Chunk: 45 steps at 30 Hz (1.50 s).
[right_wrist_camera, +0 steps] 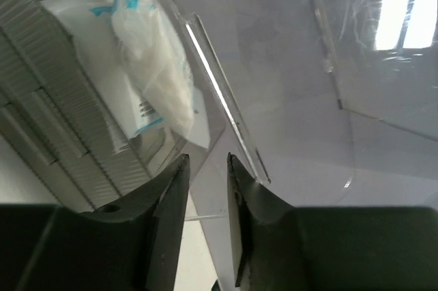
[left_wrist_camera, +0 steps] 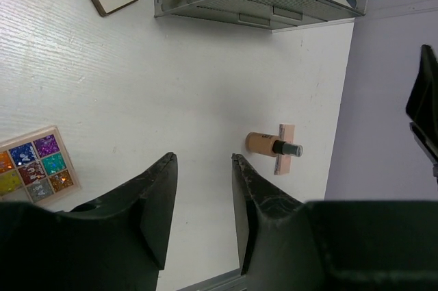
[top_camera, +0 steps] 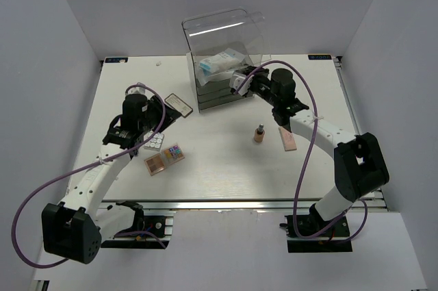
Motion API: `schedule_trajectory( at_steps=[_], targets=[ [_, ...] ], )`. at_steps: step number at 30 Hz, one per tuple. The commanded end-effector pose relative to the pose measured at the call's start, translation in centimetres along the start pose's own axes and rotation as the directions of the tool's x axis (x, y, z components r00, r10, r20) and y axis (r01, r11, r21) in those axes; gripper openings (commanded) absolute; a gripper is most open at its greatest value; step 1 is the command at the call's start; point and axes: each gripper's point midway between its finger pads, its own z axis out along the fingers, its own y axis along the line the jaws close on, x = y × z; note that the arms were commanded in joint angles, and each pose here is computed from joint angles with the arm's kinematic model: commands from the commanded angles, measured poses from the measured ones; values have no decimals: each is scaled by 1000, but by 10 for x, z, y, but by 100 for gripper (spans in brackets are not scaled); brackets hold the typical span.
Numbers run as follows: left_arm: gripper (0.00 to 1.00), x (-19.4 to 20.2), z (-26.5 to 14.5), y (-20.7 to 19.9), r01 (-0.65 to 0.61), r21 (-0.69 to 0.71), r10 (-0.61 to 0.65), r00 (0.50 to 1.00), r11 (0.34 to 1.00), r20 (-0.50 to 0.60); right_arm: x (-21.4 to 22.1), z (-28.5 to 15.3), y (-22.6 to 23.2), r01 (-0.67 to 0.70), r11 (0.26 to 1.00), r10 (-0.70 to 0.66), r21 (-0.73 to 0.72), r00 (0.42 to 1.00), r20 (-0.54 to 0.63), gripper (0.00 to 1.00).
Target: Organize the makeup
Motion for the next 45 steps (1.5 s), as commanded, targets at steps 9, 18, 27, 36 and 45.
schedule_trajectory(
  at_steps=[9,18,27,36,45],
  targets=[
    [51,1,-2,1,13,21,-13,1000,1000,14,13,-30,52,-110,979,98,-171,992,-79,42],
    [50,11,23,-37,88,233,-79,996,969,-48,5,-46,75,-300,915,280,-270,954,-109,43],
    [51,23,57,-106,58,486,-99,993,872,60,-7,-65,66,-752,586,719,-302,654,-234,56],
    [52,24,120,-124,177,582,-321,935,794,153,7,-76,39,-834,514,813,-200,548,-196,63],
    [52,31,180,-125,274,562,-452,868,780,205,32,-96,6,-856,508,843,-98,517,-144,63]
  ],
)
